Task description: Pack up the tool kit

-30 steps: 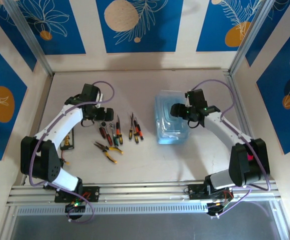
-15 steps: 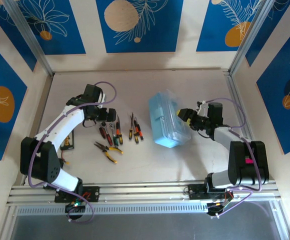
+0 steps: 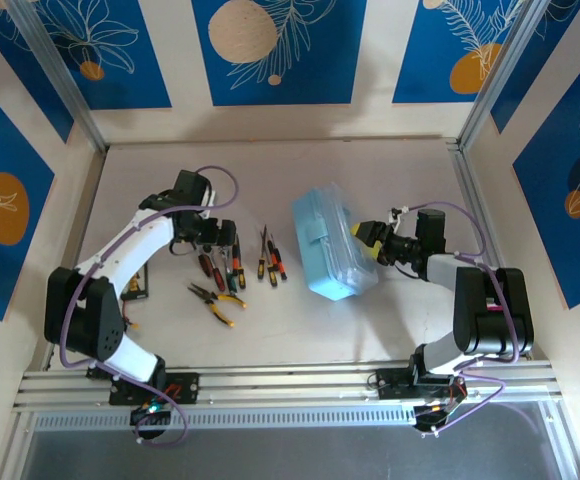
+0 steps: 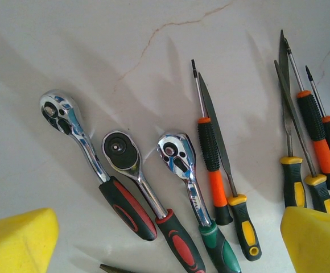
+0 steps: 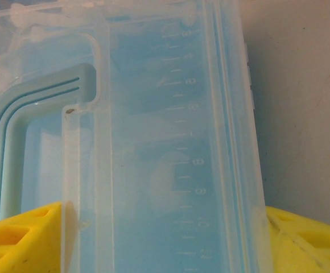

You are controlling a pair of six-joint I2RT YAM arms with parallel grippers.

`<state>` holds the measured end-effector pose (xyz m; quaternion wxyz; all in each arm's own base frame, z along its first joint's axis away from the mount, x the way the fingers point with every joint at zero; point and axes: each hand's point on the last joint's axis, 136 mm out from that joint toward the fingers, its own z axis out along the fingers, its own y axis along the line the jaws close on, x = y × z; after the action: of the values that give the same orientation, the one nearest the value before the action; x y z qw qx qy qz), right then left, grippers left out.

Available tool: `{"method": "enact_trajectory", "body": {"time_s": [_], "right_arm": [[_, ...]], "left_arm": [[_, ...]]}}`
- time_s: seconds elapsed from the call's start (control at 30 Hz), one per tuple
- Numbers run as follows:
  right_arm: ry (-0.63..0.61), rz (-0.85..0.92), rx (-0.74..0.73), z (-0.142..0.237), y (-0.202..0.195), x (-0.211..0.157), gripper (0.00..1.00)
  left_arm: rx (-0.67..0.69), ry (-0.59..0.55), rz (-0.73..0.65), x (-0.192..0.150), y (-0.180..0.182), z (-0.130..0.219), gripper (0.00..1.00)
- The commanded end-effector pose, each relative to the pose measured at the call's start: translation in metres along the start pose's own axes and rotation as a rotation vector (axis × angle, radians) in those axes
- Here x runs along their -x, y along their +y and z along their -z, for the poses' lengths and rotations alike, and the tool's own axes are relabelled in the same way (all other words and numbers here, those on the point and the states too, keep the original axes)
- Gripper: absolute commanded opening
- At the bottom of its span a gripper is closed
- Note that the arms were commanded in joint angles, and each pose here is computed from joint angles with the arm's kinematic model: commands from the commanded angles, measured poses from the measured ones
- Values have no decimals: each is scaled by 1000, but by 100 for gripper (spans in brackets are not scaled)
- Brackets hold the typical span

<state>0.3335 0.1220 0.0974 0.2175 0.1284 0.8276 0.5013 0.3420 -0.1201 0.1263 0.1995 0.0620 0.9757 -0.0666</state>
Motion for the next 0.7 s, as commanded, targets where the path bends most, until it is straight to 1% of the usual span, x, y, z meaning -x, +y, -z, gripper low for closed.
{"method": "enact_trajectory", "body": {"time_s": [0.0, 0.37, 0.67], "right_arm": [[86, -153, -178, -1, -52, -43, 77], [89, -129, -206, 2, -48, -41, 85], [95, -98, -232, 6, -43, -39, 89]], "left_arm": [[-12, -9, -4, 8, -7, 3, 100], [-15, 7, -15, 10, -12, -3, 100], [-14, 15, -26, 12, -13, -3, 100]]}}
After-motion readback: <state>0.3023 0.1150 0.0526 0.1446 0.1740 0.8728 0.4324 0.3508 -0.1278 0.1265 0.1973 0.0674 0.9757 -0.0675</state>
